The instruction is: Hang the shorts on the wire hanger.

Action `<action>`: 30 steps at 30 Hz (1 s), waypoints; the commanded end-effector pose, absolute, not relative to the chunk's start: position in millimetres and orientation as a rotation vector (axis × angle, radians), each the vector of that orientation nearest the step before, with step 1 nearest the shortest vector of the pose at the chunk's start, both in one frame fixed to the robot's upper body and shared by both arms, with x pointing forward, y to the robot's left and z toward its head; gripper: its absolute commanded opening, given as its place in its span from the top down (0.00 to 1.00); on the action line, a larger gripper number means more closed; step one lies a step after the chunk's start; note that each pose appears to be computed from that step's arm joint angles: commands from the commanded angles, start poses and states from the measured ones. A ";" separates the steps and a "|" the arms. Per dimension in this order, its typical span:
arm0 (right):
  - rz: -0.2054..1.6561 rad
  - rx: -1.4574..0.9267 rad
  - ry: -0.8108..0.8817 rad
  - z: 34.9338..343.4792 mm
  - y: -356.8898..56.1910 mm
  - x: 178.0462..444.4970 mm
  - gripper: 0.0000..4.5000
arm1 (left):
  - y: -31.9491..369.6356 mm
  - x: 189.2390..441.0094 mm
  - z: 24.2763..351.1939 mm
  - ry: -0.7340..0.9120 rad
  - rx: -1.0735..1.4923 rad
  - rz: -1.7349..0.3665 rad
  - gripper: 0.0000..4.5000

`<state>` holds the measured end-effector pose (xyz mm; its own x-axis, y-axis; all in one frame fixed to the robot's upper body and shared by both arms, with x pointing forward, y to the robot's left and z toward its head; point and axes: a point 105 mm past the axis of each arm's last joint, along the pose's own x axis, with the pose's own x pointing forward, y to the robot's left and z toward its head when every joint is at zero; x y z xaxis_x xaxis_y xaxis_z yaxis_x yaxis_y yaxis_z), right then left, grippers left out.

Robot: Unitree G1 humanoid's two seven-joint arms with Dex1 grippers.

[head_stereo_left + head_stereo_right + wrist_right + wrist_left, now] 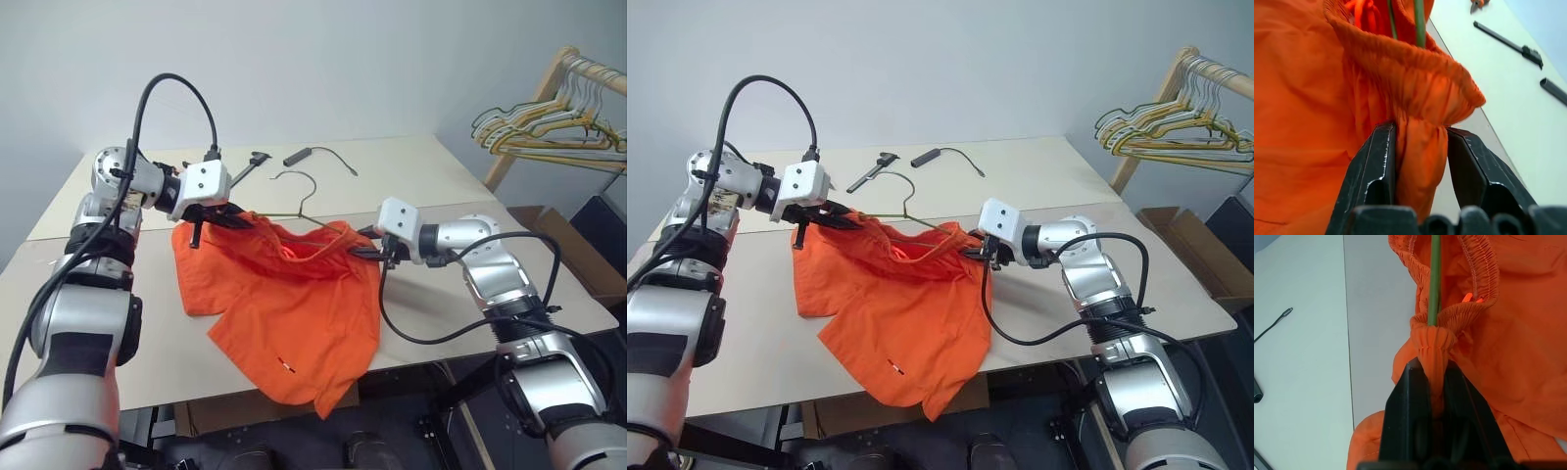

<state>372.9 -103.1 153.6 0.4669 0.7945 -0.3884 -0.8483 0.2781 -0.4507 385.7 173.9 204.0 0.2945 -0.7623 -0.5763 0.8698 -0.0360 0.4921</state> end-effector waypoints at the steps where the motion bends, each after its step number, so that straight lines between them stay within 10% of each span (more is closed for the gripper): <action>1: 1.090 -0.603 0.051 170.8 -104.4 375.8 0.56 | 172.9 385.5 220.6 0.075 0.930 -1.298 0.99; 14: 1.184 -0.491 0.021 181.7 -96.2 365.6 0.56 | 164.6 379.5 223.5 0.036 0.879 -1.366 0.99; 20: 1.206 -0.467 -0.019 185.5 -93.6 361.9 0.97 | 167.7 377.2 219.4 0.051 0.896 -1.378 0.99; 26: 1.205 -0.462 -0.022 184.0 -94.6 360.6 0.99 | 169.3 380.8 215.7 0.057 0.866 -1.346 0.99; 30: 1.192 -0.441 -0.013 183.1 -96.1 361.0 1.00 | 168.8 384.9 217.5 0.042 0.841 -1.315 0.72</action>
<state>359.8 -95.0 158.0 0.3507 0.8850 -0.3062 -0.9203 0.2652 -0.2876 382.9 171.1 208.1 0.2813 -0.8127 -0.5102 0.8711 -0.0067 0.4910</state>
